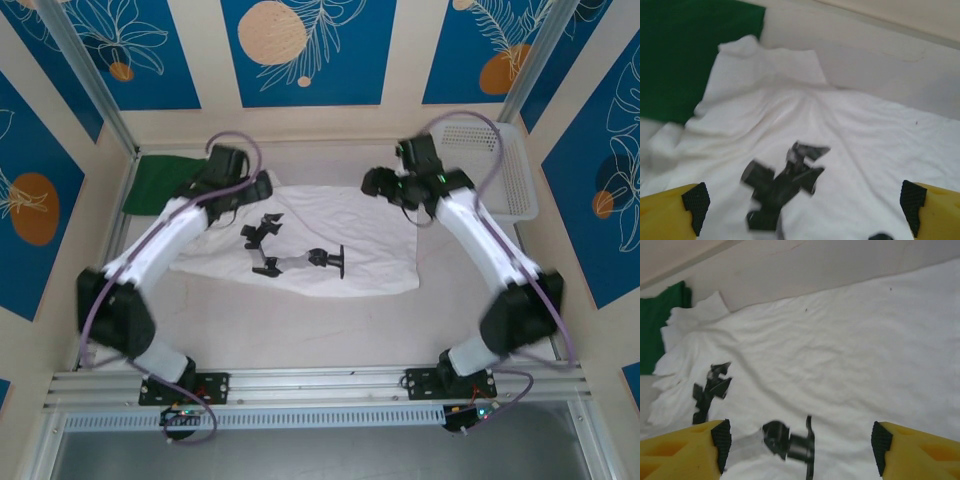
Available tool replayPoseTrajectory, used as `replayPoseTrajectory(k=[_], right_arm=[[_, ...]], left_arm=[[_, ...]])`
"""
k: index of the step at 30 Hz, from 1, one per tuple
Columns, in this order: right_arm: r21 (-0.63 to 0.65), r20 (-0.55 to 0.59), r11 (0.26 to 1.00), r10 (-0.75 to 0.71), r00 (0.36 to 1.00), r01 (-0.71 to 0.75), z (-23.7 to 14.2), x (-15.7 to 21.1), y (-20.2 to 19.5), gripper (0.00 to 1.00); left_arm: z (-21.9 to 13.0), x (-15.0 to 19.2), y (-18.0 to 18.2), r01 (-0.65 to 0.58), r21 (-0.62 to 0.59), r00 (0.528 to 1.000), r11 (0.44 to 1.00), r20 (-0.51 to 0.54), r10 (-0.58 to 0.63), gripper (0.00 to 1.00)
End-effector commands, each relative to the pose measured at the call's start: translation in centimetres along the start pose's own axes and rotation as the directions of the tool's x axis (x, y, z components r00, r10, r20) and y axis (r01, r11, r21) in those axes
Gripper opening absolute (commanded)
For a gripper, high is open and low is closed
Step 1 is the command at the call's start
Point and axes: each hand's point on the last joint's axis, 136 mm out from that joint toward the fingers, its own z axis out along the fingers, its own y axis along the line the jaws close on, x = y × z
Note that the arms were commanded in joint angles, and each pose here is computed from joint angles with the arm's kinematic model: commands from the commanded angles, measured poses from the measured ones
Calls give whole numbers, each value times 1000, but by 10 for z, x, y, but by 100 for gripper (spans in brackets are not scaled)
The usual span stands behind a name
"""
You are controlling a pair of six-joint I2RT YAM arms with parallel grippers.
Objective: Fold and stack the t-shirts
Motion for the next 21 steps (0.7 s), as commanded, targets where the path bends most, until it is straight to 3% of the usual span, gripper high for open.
replayPoseTrajectory(k=[1,4,8,14,18,21], right_arm=[[98,-92,982,170,981,-161,16,73,-61,75],[150,-163,972,204,965,-180,2,127,-95,74],[143,-238,967,240,941,-210,0,170,-111,72],[154,-325,960,274,905,-235,22,189,-116,65],[198,-380,953,288,879,-227,41,191,-120,56],[204,-401,951,299,866,-234,53,193,-119,52]], left_arm=[[5,78,52,45,-111,991,993,-120,-59,97],[-8,121,87,68,-145,983,987,-159,-91,95],[-5,147,109,185,-101,957,978,-209,-202,90],[17,153,116,300,-83,915,950,-255,-312,74],[30,150,122,327,-99,908,940,-242,-341,71],[37,147,124,323,-114,908,939,-243,-342,59]])
